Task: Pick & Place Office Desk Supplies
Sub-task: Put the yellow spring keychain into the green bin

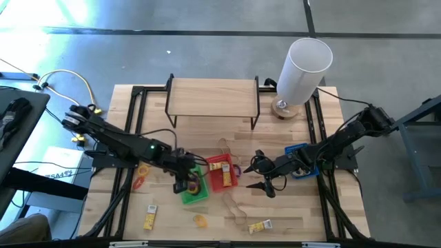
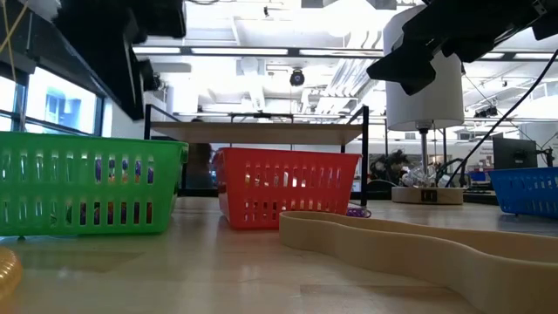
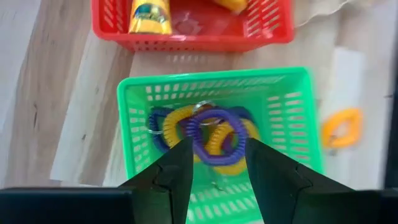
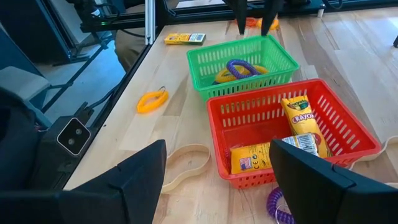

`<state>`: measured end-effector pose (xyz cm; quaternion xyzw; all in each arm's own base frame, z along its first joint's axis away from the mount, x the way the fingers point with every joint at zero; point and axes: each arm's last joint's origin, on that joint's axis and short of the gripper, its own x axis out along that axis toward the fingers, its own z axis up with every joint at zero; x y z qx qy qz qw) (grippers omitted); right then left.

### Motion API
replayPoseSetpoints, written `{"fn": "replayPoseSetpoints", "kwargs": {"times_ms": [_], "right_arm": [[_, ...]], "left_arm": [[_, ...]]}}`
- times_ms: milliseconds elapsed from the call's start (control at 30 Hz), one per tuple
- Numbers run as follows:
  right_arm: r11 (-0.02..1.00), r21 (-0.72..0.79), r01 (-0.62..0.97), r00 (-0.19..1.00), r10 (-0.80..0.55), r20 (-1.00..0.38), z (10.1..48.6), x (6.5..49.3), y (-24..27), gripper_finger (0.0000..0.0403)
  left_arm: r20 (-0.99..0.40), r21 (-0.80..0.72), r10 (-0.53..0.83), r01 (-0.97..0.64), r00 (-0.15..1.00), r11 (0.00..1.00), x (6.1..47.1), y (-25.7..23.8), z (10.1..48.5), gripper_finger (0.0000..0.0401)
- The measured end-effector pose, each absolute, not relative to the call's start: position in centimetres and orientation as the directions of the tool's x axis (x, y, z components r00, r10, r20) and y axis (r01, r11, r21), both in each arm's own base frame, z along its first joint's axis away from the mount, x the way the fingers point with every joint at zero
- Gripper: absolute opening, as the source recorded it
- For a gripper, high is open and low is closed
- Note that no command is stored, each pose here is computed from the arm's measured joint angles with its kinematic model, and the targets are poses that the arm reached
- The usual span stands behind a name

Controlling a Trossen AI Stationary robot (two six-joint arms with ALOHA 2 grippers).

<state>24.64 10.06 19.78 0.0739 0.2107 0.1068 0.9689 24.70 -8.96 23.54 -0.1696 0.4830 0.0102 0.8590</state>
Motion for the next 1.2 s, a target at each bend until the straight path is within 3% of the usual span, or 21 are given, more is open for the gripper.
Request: {"fn": "replayPoseSetpoints", "kwargs": {"times_ms": [367, 733, 1033, 1200], "right_arm": [[0.966, 0.188, -0.176, 0.889, 0.238, -0.392, 19.8, 24.6, 10.1, 0.0275], [0.966, 0.19, -0.175, 0.888, 0.238, -0.392, 19.8, 24.6, 10.1, 0.0275], [0.966, 0.191, -0.175, 0.888, 0.238, -0.393, 19.8, 24.6, 10.1, 0.0275], [0.966, 0.191, -0.175, 0.888, 0.238, -0.393, 19.8, 24.6, 10.1, 0.0275]], "left_arm": [[-0.81, -0.359, -0.143, -0.288, 0.569, 0.888, 21.6, -6.8, 26.8, 0.014], [-0.839, -0.35, -0.142, -0.321, 0.526, 0.88, 22.1, -6.8, 25.9, 0.0143], [-0.871, -0.315, -0.133, -0.329, 0.473, 0.89, 21.7, -6.7, 25.5, 0.0221], [-0.917, -0.29, -0.147, -0.365, 0.371, 0.885, 20.2, -5.5, 25.6, 0.0234]]}}
